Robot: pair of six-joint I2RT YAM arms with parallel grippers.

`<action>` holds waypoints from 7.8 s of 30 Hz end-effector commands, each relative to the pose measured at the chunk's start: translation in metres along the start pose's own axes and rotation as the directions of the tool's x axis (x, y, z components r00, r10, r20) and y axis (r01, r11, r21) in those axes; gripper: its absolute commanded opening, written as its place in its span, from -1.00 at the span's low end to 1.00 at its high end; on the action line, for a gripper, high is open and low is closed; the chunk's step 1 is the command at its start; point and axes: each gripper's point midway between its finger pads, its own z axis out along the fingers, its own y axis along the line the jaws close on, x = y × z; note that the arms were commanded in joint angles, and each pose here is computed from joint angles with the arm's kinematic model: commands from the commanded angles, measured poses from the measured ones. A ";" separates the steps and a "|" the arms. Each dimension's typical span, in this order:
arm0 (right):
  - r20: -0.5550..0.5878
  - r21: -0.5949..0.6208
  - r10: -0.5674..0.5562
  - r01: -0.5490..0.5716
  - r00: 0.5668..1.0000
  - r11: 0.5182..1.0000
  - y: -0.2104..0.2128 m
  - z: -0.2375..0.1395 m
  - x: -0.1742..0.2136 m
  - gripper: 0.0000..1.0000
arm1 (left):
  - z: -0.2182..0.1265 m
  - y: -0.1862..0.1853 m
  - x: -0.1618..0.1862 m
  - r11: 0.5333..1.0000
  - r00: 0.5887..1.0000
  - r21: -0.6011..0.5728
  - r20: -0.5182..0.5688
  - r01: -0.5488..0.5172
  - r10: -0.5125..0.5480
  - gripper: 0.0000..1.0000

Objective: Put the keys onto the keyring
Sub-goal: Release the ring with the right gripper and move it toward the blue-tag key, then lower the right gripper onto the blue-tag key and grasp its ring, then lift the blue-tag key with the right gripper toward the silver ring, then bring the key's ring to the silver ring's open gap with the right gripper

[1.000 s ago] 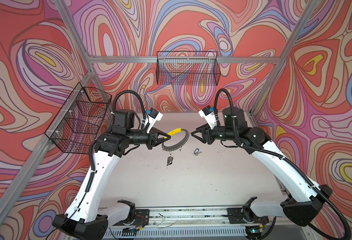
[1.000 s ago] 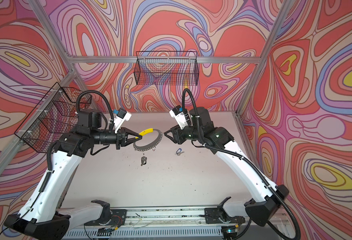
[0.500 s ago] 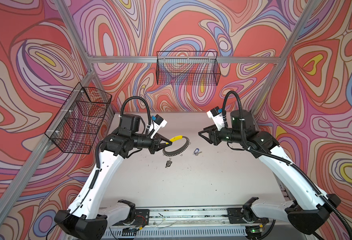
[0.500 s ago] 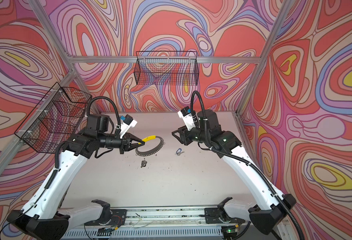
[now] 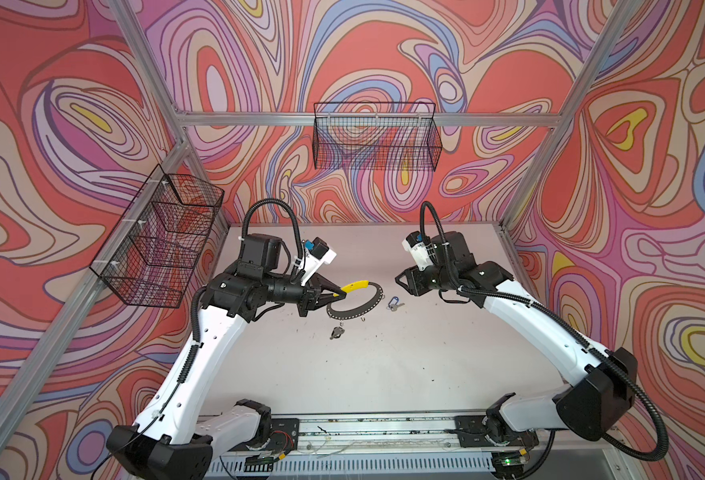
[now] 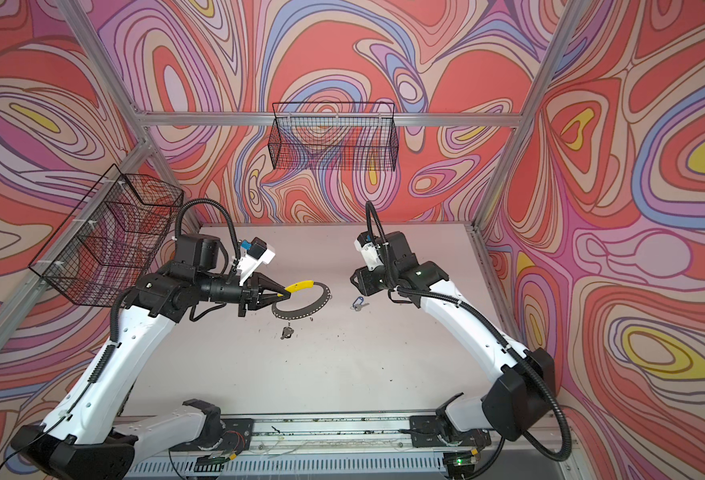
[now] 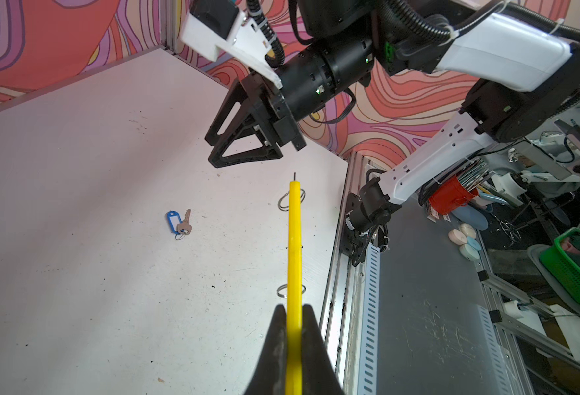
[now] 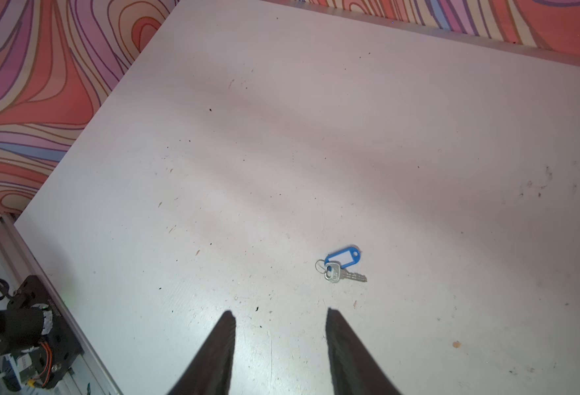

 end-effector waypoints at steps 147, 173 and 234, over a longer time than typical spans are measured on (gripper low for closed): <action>-0.373 0.084 -0.174 0.220 0.911 0.972 -0.026 0.125 0.124 -1.00 | 0.010 0.005 0.047 1.000 0.999 0.004 -0.040 -0.013 0.013 -1.00; 0.218 0.342 -0.383 0.297 0.898 0.892 0.039 -0.066 -0.038 -1.00 | -0.008 0.003 -0.020 0.963 0.954 0.025 0.132 0.269 -0.270 -1.00; 0.272 0.254 -0.545 0.488 0.793 0.835 0.123 -0.095 -0.030 -1.00 | -0.014 0.003 -0.032 0.961 0.956 -0.009 0.103 0.277 -0.275 -1.00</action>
